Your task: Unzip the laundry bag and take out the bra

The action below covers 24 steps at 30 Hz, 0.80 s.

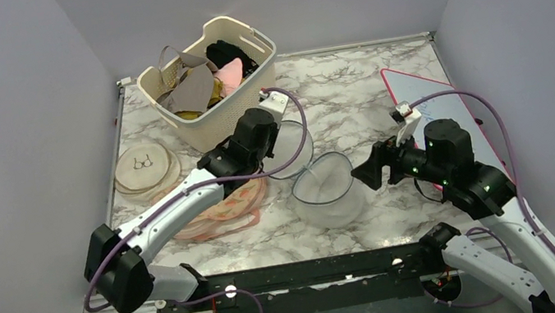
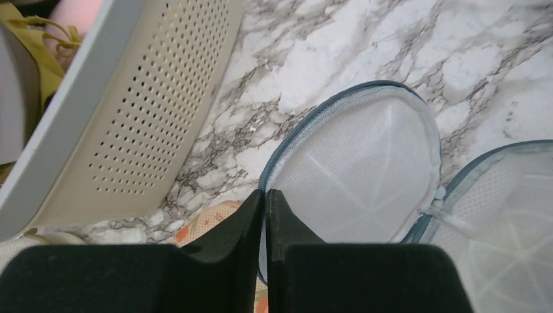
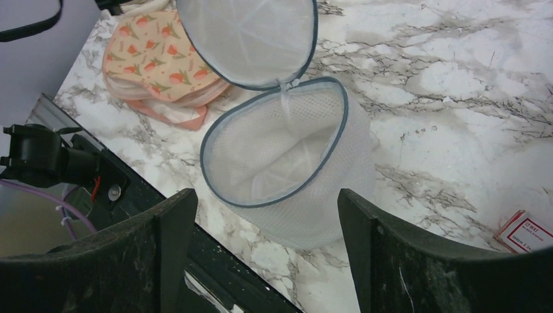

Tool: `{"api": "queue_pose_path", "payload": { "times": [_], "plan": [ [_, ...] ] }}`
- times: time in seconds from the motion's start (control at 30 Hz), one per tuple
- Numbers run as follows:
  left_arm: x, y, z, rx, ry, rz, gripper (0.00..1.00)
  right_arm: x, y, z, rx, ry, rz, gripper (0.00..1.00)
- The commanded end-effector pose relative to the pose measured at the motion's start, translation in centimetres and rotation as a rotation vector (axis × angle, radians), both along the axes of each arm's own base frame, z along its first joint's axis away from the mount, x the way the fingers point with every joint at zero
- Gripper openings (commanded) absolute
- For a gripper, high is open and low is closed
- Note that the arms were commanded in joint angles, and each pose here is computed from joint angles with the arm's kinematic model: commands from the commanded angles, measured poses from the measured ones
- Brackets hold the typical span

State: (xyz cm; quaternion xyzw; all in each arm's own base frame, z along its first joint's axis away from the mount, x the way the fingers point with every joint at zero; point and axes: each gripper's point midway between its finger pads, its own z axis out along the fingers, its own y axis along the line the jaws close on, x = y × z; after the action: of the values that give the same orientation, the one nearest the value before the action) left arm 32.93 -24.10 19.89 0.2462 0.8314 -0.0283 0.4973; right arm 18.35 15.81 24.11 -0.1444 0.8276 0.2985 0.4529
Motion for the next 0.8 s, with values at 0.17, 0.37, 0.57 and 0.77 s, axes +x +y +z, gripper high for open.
{"api": "queue_pose_path", "payload": {
  "times": [0.17, 0.37, 0.57, 0.77],
  "plan": [
    [-1.2, 1.4, 6.1, -0.017, -0.232, 0.08, 0.0, 0.4, -0.1, 0.1, 0.002, -0.022, -0.018, 0.78],
    [-1.3, 4.7, 9.6, -0.019, -0.358, 0.194, 0.0, 0.5, -0.1, -0.3, -0.007, -0.006, -0.018, 0.77],
    [-1.6, 4.2, 10.0, -0.043, -0.363, 0.146, 0.0, 0.4, -0.2, 0.1, 0.003, -0.025, -0.023, 0.77],
    [-2.1, 2.3, 8.7, -0.036, -0.32, 0.067, 0.0, 0.5, -0.2, 0.1, 0.002, -0.022, -0.027, 0.77]
  ]
}}
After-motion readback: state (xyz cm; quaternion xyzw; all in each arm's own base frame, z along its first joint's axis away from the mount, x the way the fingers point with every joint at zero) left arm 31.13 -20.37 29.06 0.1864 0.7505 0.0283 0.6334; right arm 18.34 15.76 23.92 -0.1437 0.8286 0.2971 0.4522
